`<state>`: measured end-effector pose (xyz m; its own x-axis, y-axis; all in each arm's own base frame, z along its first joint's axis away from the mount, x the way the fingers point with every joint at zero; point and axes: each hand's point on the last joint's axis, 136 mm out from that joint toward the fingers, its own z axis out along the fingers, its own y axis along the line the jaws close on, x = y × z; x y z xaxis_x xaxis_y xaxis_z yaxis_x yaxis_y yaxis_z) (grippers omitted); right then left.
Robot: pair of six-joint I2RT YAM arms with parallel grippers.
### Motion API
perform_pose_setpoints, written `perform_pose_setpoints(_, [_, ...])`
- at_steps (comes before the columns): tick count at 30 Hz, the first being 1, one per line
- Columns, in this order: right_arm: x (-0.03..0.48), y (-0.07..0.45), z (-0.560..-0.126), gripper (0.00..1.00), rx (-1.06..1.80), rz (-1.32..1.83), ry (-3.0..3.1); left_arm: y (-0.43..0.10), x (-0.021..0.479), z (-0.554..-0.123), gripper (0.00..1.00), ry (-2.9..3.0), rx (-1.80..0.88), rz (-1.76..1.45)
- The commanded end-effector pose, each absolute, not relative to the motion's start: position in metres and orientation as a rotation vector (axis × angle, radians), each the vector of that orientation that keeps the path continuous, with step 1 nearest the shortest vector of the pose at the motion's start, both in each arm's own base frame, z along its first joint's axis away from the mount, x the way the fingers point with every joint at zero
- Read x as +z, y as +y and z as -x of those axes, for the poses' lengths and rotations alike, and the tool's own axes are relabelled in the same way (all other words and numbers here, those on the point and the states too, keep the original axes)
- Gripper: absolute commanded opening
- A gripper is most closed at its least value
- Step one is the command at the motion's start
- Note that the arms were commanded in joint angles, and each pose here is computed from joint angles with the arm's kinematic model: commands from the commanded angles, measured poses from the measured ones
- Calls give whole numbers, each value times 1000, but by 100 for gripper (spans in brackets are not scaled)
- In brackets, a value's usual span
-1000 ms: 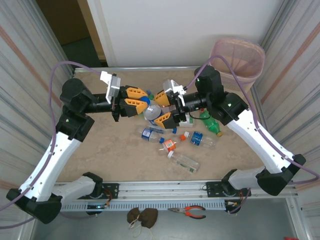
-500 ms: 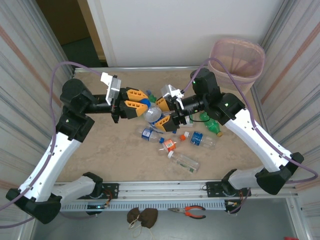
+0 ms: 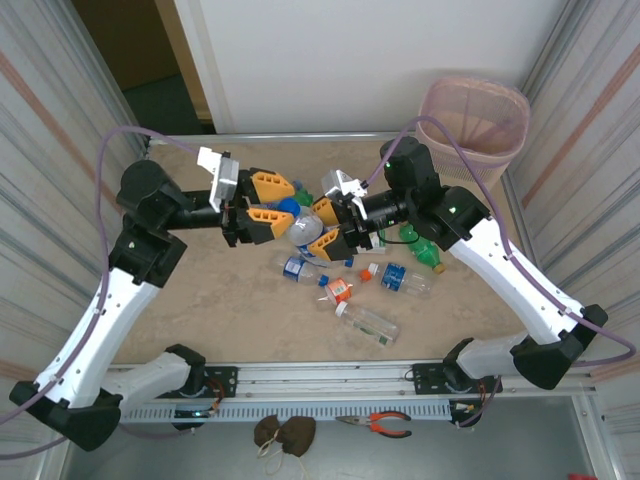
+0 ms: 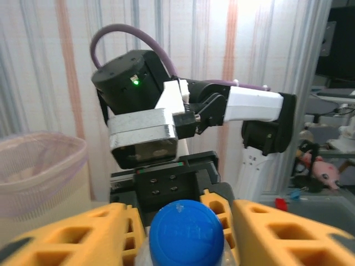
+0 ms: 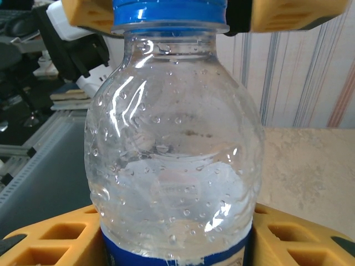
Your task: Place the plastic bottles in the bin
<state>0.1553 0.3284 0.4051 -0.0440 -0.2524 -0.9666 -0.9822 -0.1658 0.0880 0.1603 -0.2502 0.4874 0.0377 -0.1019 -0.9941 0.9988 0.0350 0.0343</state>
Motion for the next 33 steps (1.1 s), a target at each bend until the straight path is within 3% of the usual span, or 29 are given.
perform_pose_setpoints(1, [422,324,-154,50,1243,1468,1336,-241,489,-160,62,1114,-1087,-1081])
perform_pose_setpoints(7, [437,314,-180,48,1163,1361,1379,-227,482,-166,70,1144,-969,-984])
perform_pose_setpoints(16, [469,268,-266,49,941,1026,1513,-223,466,-174,71,1219,-947,-934])
perform_pose_setpoints(28, [482,115,-419,45,559,333,1748,-228,451,-185,71,1267,-960,-930])
perform_pose_setpoints(33, [451,46,-463,42,373,107,1898,-231,443,-191,70,1296,-960,-941])
